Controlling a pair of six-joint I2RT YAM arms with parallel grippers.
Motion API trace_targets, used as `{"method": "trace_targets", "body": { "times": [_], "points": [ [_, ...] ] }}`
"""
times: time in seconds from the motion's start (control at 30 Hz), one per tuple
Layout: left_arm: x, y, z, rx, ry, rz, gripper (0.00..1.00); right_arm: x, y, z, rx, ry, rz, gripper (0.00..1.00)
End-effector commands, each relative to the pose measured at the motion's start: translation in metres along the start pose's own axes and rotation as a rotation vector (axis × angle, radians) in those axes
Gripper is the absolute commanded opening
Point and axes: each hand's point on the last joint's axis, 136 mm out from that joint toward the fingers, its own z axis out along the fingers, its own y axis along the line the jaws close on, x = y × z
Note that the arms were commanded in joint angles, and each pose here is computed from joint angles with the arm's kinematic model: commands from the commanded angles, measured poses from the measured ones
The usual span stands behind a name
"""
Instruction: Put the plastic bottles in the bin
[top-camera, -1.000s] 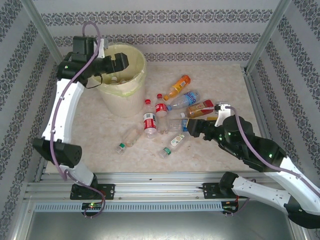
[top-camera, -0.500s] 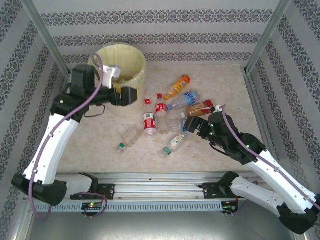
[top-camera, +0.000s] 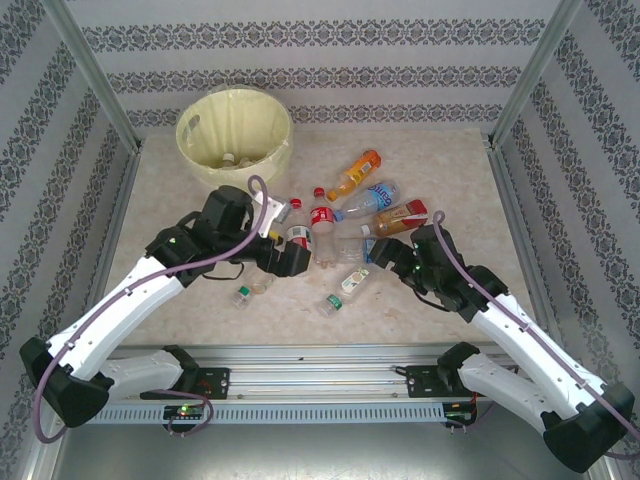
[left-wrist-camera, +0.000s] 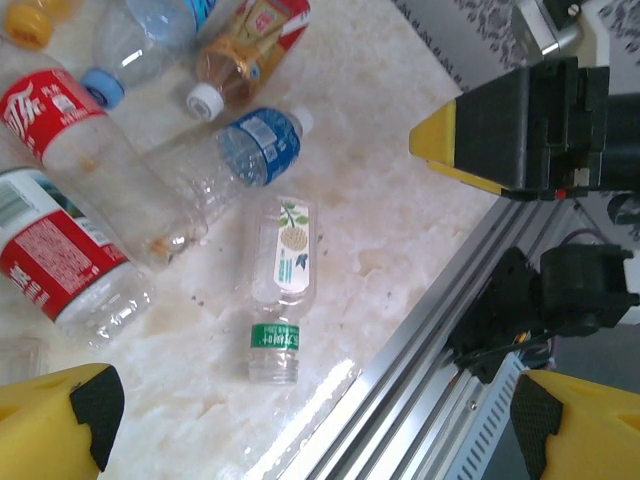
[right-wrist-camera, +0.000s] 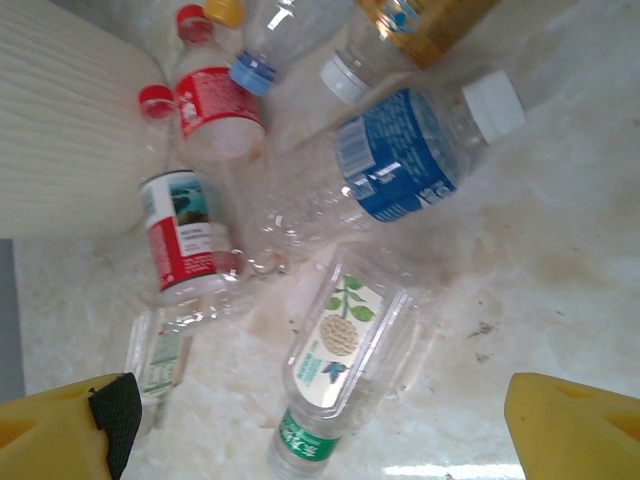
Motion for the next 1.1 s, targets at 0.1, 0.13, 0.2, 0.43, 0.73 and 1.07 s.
{"method": "trace_targets", "body": {
  "times": [0.1, 0.13, 0.2, 0.43, 0.73, 1.07],
  "points": [
    [0.010, -0.002, 0.024, -0.011, -0.011, -0.020, 1.00, 0.019, -0.020, 0.023, 0.052, 0.051, 0.041, 0.95],
    [0.015, -0.002, 0.028, -0.012, -0.004, -0.027, 1.00, 0.021, -0.020, 0.026, 0.057, 0.055, 0.037, 0.95],
    [0.023, -0.002, 0.036, -0.010, 0.008, -0.038, 1.00, 0.023, -0.019, 0.032, 0.071, 0.061, 0.027, 0.95],
    [0.052, -0.002, 0.058, 0.008, 0.040, -0.089, 1.00, 0.033, -0.013, 0.058, 0.119, 0.089, 0.000, 0.95],
    [0.073, 0.003, 0.070, 0.003, 0.054, -0.125, 1.00, 0.042, -0.010, 0.090, 0.149, 0.114, 0.007, 0.95],
    [0.076, 0.007, 0.073, -0.011, 0.053, -0.158, 1.00, 0.052, -0.012, 0.112, 0.162, 0.165, 0.005, 0.93]
  ]
}}
